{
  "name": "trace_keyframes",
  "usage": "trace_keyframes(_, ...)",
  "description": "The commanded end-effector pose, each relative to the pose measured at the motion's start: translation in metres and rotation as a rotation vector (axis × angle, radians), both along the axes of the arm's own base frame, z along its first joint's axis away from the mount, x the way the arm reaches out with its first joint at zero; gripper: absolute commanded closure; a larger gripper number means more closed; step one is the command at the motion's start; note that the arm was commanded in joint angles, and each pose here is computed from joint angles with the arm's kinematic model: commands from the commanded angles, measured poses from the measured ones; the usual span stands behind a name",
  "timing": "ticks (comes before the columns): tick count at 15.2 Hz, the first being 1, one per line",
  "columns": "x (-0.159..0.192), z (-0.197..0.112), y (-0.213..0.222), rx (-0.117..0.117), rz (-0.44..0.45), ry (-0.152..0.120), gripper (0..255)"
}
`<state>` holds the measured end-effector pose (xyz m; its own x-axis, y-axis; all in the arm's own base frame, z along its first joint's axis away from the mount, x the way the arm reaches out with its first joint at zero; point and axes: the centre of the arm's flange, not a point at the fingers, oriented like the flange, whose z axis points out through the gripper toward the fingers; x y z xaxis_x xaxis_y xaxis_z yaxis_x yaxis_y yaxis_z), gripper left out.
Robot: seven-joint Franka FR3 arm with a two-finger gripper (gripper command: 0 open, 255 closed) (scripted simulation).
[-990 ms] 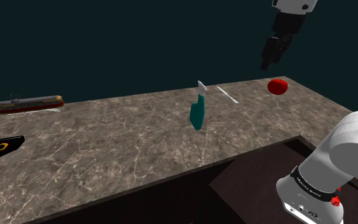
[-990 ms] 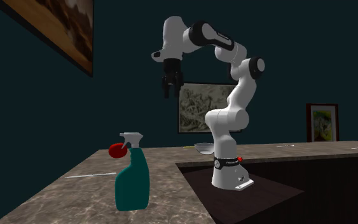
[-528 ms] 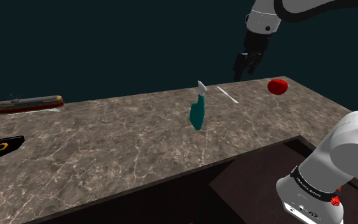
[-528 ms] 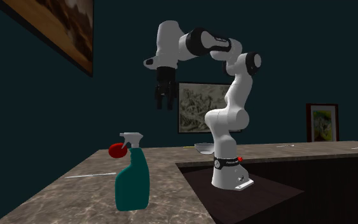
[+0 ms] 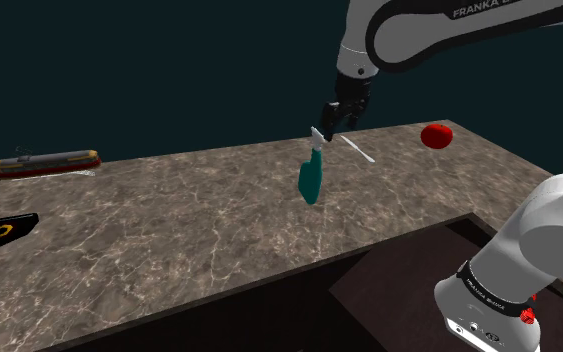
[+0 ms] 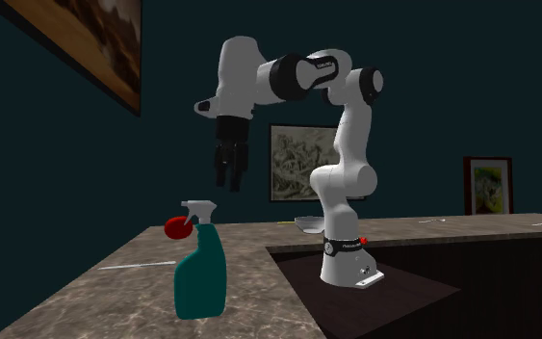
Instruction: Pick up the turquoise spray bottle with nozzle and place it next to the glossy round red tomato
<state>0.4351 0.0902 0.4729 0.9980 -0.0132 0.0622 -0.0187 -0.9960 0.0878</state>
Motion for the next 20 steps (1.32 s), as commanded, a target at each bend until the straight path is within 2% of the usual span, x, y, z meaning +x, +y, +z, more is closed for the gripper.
trace_keyframes(1, 0.016, -0.014, 0.014, -0.003, -0.006, -0.009, 0)
trace_keyframes(10, 0.026, -0.06, 0.015, -0.005, -0.008, -0.013, 0)
trace_keyframes(17, 0.026, -0.06, 0.015, -0.005, -0.008, -0.013, 0)
trace_keyframes(18, 0.026, -0.06, 0.015, -0.005, -0.008, -0.013, 255)
trace_keyframes(20, 0.026, -0.06, 0.015, -0.005, -0.008, -0.013, 255)
